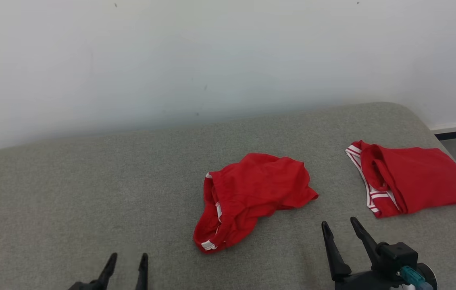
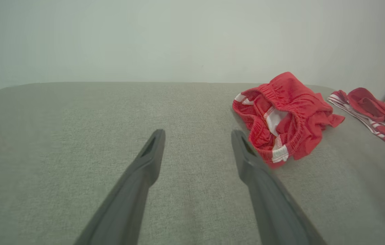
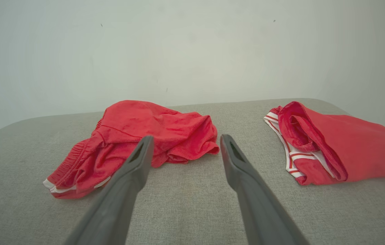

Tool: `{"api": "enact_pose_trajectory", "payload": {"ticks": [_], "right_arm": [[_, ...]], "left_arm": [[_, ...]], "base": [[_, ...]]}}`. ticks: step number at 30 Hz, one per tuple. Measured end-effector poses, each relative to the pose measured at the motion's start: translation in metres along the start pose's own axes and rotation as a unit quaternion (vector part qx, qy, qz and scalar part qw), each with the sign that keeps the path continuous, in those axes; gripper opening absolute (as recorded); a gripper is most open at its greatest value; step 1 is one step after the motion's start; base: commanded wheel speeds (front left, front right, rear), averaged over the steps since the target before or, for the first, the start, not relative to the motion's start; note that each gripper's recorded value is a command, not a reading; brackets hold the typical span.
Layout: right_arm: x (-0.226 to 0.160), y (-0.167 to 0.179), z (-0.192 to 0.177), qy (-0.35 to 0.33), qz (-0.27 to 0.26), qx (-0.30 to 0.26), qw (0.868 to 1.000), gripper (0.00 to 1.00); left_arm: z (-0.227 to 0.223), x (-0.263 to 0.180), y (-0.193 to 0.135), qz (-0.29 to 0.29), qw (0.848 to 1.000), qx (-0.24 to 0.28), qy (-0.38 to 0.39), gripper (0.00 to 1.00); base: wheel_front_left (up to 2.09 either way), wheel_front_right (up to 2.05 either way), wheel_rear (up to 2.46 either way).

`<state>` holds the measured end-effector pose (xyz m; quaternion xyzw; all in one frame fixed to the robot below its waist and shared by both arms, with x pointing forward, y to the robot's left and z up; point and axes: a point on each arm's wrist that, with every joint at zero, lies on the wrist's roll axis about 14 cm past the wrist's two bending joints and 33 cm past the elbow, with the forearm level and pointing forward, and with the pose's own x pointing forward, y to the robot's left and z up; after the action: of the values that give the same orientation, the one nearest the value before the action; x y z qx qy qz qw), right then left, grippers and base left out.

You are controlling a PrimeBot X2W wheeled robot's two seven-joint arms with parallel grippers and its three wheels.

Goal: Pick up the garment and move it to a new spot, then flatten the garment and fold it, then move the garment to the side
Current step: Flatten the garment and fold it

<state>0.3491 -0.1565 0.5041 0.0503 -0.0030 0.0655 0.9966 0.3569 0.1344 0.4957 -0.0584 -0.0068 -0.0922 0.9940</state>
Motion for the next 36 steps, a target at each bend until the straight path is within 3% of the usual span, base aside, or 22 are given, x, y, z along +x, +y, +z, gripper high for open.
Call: {"api": "enact_pose_trajectory", "payload": {"ticks": [10, 16, 28, 29, 30, 31, 36], "right_arm": [[-0.004, -0.012, 0.002, -0.002, -0.019, 0.0, 1.0, 1.0], [-0.011, -0.026, -0.002, 0.006, -0.044, 0.001, 0.999, 1.0], [-0.023, -0.045, -0.015, 0.023, -0.077, 0.007, 0.997, 1.0], [-0.023, -0.046, -0.015, 0.024, -0.079, 0.008, 0.997, 1.0], [-0.024, -0.046, -0.016, 0.023, -0.08, 0.008, 0.997, 1.0], [-0.024, -0.047, -0.016, 0.023, -0.081, 0.008, 0.996, 1.0], [-0.023, -0.048, -0.016, 0.023, -0.082, 0.008, 0.996, 1.0]], "left_arm": [[-0.037, 0.03, -0.07, -0.124, 0.99, 0.007, 0.066, 1.0], [-0.056, 0.05, -0.104, -0.2, 0.974, 0.05, 0.093, 1.0], [-0.082, 0.066, -0.112, -0.263, 0.95, 0.096, 0.137, 1.0], [-0.085, 0.066, -0.112, -0.264, 0.949, 0.093, 0.142, 0.42], [-0.088, 0.066, -0.111, -0.266, 0.948, 0.095, 0.147, 0.42], [-0.089, 0.066, -0.111, -0.267, 0.948, 0.093, 0.15, 0.0], [-0.079, 0.074, -0.116, -0.268, 0.95, 0.077, 0.138, 0.0]], "base": [[0.0, 0.0, 0.0], [0.0, 0.0, 0.0], [0.0, 0.0, 0.0], [0.0, 0.0, 0.0], [0.0, 0.0, 0.0], [0.0, 0.0, 0.0], [0.0, 0.0, 0.0]]}}
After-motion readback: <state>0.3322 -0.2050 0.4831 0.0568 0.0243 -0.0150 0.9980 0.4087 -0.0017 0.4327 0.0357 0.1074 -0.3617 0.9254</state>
